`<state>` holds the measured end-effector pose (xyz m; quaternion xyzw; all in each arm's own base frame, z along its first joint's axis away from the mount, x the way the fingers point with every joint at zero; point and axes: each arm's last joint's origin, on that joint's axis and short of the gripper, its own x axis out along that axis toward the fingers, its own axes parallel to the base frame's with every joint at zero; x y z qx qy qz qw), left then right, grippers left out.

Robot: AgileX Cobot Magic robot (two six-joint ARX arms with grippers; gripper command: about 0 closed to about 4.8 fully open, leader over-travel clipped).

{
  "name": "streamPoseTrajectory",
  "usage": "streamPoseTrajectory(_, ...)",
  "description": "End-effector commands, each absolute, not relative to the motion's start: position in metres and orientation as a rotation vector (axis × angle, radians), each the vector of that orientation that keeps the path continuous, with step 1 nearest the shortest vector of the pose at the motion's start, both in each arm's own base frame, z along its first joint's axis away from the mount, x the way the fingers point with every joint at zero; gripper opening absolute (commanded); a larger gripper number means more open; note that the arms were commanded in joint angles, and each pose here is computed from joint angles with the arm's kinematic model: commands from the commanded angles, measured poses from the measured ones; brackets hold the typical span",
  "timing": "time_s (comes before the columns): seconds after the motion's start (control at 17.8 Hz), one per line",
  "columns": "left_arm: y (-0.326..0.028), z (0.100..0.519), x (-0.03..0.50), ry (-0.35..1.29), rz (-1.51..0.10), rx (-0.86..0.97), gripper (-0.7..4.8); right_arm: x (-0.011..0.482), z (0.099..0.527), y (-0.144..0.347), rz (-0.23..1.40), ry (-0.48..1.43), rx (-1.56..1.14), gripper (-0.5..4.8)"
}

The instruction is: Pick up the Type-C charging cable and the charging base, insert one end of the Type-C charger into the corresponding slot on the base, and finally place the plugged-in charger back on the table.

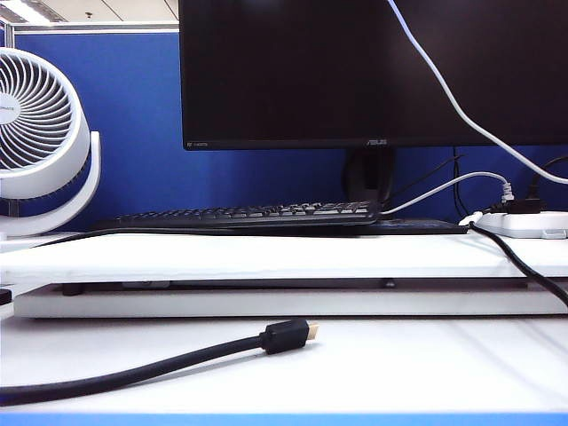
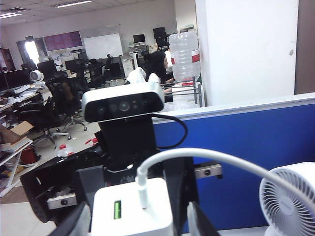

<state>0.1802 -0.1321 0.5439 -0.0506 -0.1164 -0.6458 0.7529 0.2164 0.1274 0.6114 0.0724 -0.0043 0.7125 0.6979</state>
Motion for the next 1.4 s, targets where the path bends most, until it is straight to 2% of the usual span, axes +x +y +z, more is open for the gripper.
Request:
streamPoseTrajectory(0.06,-0.131,0.547,0.177,-0.285,-1.432,-0.098,-0.06,0.214,0.614,0.126,1.591,-0.037,0.153,2.64)
streamPoseTrajectory(0.45,-0.132,0.547,0.178,-0.287,-1.457,-0.087,-0.06,0.214,0.611,0.140,1.641,-0.024,0.158,2.60)
streamPoseTrajectory(0.51,-0.132,0.547,0.178,-0.288,-1.457,-0.087,-0.06,0.216,0.610,0.141,1.641,-0.019,0.160,2.47)
streamPoseTrajectory(0.56,-0.132,0.547,0.178,-0.288,-1.457,-0.087,-0.06,0.217,0.610,0.142,1.637,-0.019,0.161,2.05)
streamPoseTrajectory(0.79,-0.135,0.544,0.182,-0.276,-1.457,-0.090,-0.06,0.222,0.607,0.144,1.636,-0.004,0.167,1.98)
streamPoseTrajectory(0.9,-0.135,0.545,0.183,-0.281,-1.456,-0.089,-0.06,0.222,0.607,0.145,1.640,-0.003,0.165,0.89)
streamPoseTrajectory(1.01,-0.135,0.545,0.183,-0.284,-1.457,-0.088,-0.06,0.222,0.607,0.145,1.640,-0.004,0.164,0.89)
streamPoseTrajectory(1.18,-0.135,0.545,0.183,-0.278,-1.454,-0.096,-0.06,0.222,0.607,0.145,1.648,-0.002,0.162,0.39)
streamPoseTrajectory(1.24,-0.135,0.545,0.183,-0.275,-1.455,-0.099,-0.06,0.222,0.607,0.145,1.661,-0.003,0.156,0.00)
streamPoseTrajectory(1.4,-0.135,0.545,0.184,-0.239,-1.443,-0.148,-0.06,0.222,0.605,0.145,1.661,0.006,0.155,-0.01)
